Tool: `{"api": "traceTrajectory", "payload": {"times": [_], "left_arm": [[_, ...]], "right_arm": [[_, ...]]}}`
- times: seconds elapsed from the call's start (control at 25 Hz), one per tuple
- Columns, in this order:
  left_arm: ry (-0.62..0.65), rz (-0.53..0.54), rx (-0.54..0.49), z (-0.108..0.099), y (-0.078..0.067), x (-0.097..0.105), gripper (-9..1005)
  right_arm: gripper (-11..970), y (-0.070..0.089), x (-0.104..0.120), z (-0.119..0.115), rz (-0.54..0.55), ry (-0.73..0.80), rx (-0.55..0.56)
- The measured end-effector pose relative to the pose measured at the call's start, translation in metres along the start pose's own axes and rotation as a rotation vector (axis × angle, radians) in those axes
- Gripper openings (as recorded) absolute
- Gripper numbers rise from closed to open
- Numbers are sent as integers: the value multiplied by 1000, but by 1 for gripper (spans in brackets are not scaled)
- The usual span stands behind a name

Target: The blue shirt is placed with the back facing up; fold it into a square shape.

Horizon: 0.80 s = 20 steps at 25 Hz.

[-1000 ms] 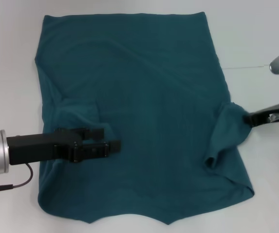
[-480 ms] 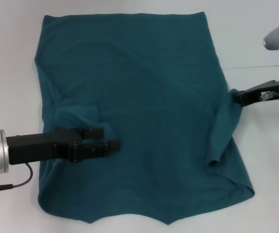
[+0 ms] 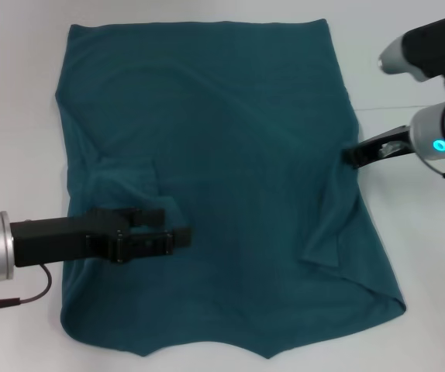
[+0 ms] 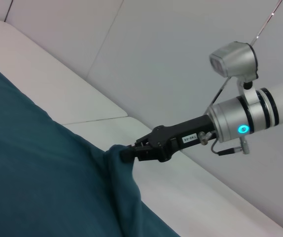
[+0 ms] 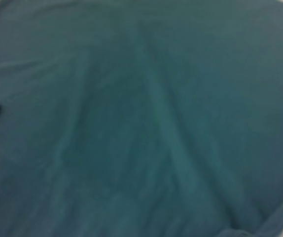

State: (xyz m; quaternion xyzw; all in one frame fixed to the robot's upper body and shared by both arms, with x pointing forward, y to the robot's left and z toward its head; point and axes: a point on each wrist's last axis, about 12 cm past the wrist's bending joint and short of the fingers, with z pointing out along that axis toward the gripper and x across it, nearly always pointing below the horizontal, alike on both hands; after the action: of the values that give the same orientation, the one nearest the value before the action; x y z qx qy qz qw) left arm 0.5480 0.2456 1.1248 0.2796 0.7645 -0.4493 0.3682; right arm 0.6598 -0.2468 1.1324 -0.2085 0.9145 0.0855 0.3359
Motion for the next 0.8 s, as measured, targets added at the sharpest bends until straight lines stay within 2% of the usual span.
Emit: {"api": "traceTrajectory", "payload": {"times": [0.32,0.48,0.8], "left_arm": [[-2,7,-8,1,1,0,800],[-2,7,-8,1,1,0,800],[-9,11,-13,2,3,0,801]], "right_arm": [[152,17,-2,13,-22,-32,-94],[177,17,-4,14,-9,-57,-96],[538,15,-4,14,19,-84,-90]]}}
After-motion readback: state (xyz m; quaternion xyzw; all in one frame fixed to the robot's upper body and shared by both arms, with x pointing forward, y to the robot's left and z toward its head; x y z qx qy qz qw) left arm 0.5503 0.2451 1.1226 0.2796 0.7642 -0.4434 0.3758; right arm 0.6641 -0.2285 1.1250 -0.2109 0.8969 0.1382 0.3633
